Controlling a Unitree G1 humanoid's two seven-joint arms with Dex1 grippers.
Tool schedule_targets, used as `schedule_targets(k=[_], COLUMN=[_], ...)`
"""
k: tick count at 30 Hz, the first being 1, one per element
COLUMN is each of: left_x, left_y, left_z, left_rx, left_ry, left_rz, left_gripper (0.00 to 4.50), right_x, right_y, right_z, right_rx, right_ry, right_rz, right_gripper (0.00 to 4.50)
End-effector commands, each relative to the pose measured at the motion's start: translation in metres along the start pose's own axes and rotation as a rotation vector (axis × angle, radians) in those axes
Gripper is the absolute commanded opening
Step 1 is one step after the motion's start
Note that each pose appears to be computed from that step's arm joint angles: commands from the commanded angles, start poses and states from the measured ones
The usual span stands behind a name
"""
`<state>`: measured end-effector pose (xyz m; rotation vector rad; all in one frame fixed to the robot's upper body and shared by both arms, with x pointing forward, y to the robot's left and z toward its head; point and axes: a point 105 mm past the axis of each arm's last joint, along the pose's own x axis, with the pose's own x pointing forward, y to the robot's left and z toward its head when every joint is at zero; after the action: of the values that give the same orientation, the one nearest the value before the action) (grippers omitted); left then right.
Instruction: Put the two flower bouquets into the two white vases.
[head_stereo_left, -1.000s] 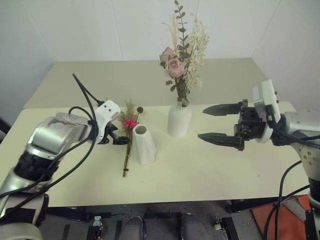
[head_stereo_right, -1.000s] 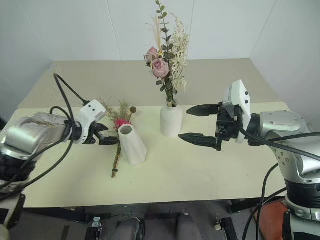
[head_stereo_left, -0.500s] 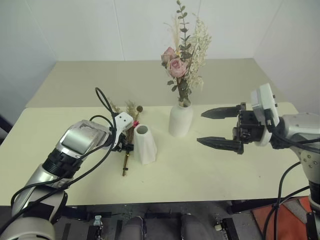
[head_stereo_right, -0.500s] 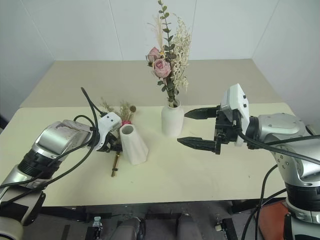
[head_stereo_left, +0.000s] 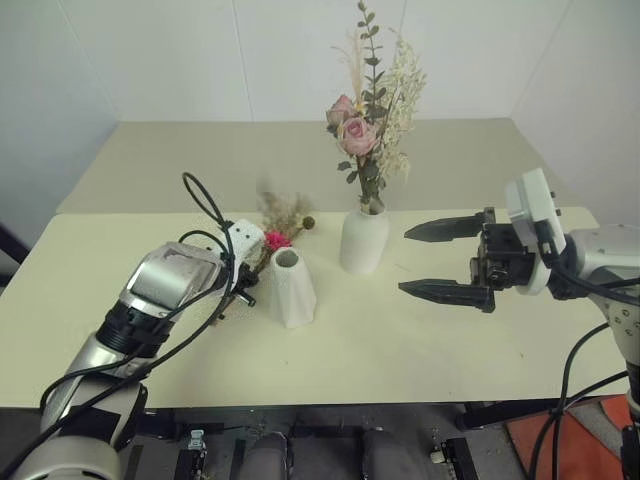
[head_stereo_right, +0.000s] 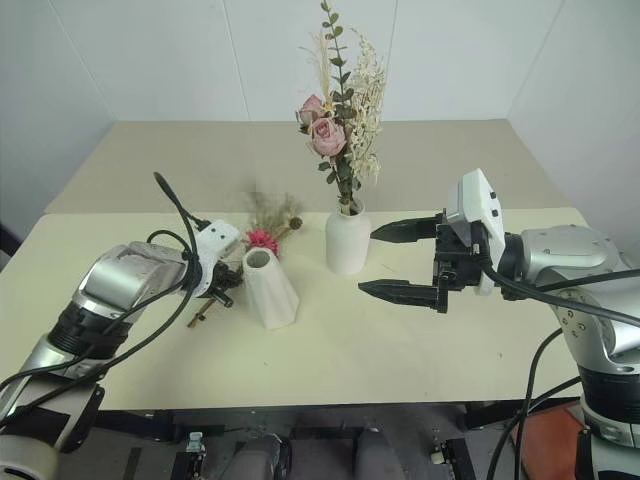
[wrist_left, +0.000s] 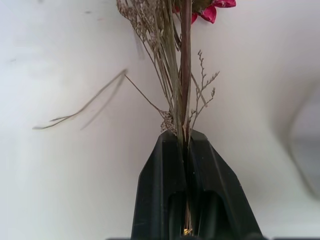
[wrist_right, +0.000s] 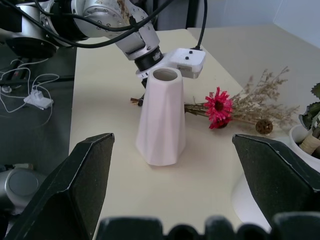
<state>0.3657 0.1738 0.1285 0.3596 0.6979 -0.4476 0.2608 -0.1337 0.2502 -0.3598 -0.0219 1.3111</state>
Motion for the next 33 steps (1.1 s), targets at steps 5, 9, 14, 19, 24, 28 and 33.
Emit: schedule_targets(k=[5,9,14,19,24,28,33], left_x=[-0.045,-0.079,-0.118,-0.158,-0.179,-0.178,-0.171], left_y=[0.064,0.07,0.05,0.034,0.024,0.01,-0.011], left_z=[0.049,0.081,0.104,0.117,0.129,0.135,0.14], left_rx=[-0.175,-0.278,-0.263,-0.196,-0.15,-0.126,-0.044], left_ry=[-0.434,-0.702,-0.864,-0.961,-1.049,-1.061,-1.136], left_rz=[0.277,0.177,-0.137,-0.402,-0.527,-0.608,-0.663], left_gripper=[0.01,0.01,0.01,0.01,0.01,0.01,0.01], right_x=[-0.005,-0.004,-0.004,-0.006,-0.008,-0.008,-0.007], right_y=[0.0,-0.002,-0.004,-0.003,-0.004,-0.004,-0.005], right_z=[0.008,0.007,0.005,0.004,0.004,0.004,0.004], right_rx=[-0.039,-0.035,-0.032,-0.032,-0.037,-0.04,-0.04], right_ry=[-0.017,-0.022,-0.024,-0.024,-0.028,-0.033,-0.037], right_rz=[-0.012,-0.018,-0.028,-0.034,-0.051,-0.06,-0.069], right_gripper=[4.5,4.5,4.5,4.5,4.5,4.5,4.5])
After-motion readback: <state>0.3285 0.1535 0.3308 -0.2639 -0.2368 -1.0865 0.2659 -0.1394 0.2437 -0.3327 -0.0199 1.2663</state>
